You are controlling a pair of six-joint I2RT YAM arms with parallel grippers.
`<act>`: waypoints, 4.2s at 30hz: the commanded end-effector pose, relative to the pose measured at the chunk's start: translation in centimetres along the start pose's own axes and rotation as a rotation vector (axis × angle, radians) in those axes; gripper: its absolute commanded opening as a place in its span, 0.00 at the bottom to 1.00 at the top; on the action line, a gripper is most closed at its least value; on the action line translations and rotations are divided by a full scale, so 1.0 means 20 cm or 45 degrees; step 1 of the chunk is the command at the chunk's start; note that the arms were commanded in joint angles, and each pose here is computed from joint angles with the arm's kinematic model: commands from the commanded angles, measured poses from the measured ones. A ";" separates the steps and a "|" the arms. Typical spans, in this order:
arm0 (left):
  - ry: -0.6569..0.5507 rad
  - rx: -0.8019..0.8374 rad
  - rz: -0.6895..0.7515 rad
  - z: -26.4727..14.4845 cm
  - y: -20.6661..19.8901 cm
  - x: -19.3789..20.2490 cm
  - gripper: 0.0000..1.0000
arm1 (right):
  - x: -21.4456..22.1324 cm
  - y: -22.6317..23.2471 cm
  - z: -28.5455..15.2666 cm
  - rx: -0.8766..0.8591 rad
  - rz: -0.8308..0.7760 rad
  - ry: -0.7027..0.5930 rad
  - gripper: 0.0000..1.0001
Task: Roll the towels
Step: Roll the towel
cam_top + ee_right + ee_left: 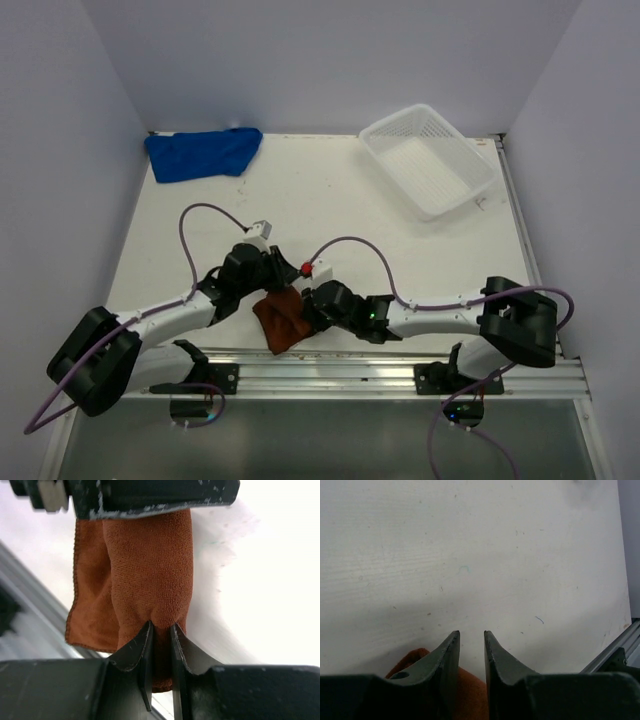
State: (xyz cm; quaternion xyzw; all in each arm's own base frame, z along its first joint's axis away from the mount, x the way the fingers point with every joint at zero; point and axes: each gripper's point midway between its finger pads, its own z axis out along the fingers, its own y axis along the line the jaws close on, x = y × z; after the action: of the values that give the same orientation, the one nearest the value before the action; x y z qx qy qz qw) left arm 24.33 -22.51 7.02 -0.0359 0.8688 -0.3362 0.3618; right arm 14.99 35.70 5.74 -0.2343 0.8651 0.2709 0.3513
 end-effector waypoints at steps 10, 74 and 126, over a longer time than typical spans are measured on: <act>-0.120 0.093 0.029 -0.02 -0.17 -0.21 0.30 | -0.15 -0.30 -0.09 0.706 -0.583 -0.082 0.11; -0.017 -0.073 -0.027 -0.03 0.19 0.15 0.25 | -0.21 0.00 -0.07 -0.269 -0.084 0.084 0.89; -0.048 0.115 -0.143 -0.12 -0.04 0.00 0.34 | -0.07 -0.12 0.11 0.626 -0.759 -0.035 0.56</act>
State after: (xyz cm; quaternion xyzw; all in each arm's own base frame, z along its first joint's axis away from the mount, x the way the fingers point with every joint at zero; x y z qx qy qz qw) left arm 23.11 -21.33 8.49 -0.0665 0.8526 -0.3677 0.3654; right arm 17.29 36.62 3.87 -0.3904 0.8034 0.0036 0.4495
